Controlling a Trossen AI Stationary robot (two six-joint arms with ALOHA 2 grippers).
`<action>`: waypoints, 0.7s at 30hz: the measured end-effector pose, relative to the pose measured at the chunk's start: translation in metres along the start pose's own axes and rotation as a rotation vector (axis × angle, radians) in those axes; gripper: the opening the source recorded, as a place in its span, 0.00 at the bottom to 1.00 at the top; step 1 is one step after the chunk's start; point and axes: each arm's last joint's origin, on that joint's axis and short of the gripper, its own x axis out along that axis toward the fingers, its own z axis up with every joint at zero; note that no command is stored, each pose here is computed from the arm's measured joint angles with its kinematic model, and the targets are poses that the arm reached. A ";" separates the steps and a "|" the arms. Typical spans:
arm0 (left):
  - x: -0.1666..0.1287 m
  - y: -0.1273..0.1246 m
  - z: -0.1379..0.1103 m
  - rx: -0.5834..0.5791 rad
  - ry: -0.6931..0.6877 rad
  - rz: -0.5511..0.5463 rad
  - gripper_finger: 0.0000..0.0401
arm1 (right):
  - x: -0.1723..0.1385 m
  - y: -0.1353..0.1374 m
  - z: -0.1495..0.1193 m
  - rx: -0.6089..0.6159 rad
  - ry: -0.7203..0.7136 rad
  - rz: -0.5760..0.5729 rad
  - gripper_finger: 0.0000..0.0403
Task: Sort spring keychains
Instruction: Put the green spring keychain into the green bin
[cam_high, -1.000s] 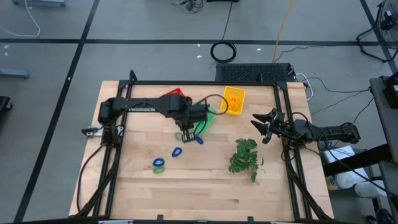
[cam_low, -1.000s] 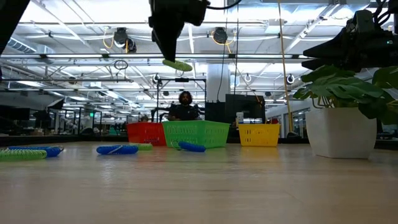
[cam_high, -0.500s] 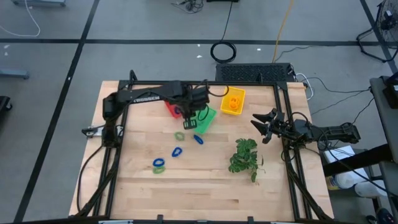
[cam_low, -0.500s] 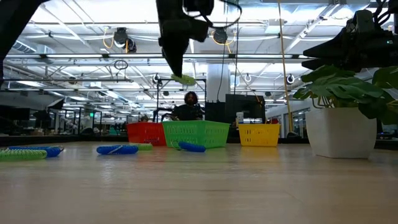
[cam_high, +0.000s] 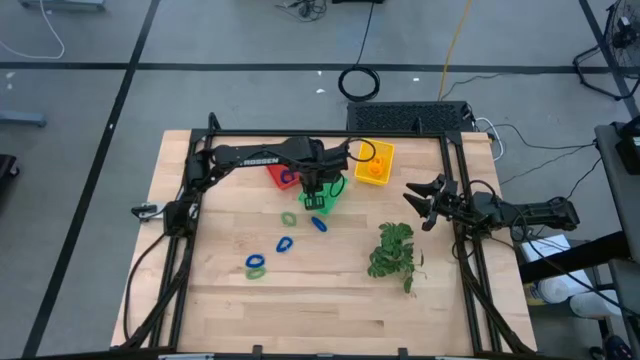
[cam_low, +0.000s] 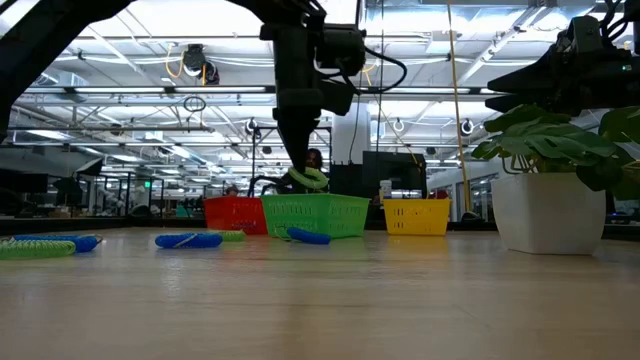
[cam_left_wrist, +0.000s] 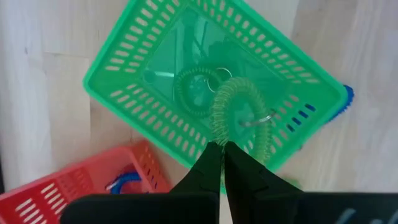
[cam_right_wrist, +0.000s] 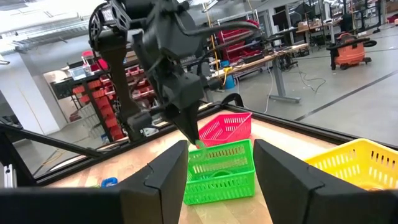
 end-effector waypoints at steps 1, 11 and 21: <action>0.004 0.001 0.001 -0.002 0.003 0.000 0.01 | 0.000 0.000 0.000 0.000 0.000 0.000 0.42; 0.043 0.010 0.013 -0.019 0.008 0.002 0.01 | 0.000 0.000 0.000 0.000 0.001 0.000 0.42; 0.054 0.013 0.015 -0.022 0.018 -0.016 0.07 | 0.000 0.000 0.000 0.000 0.000 0.000 0.42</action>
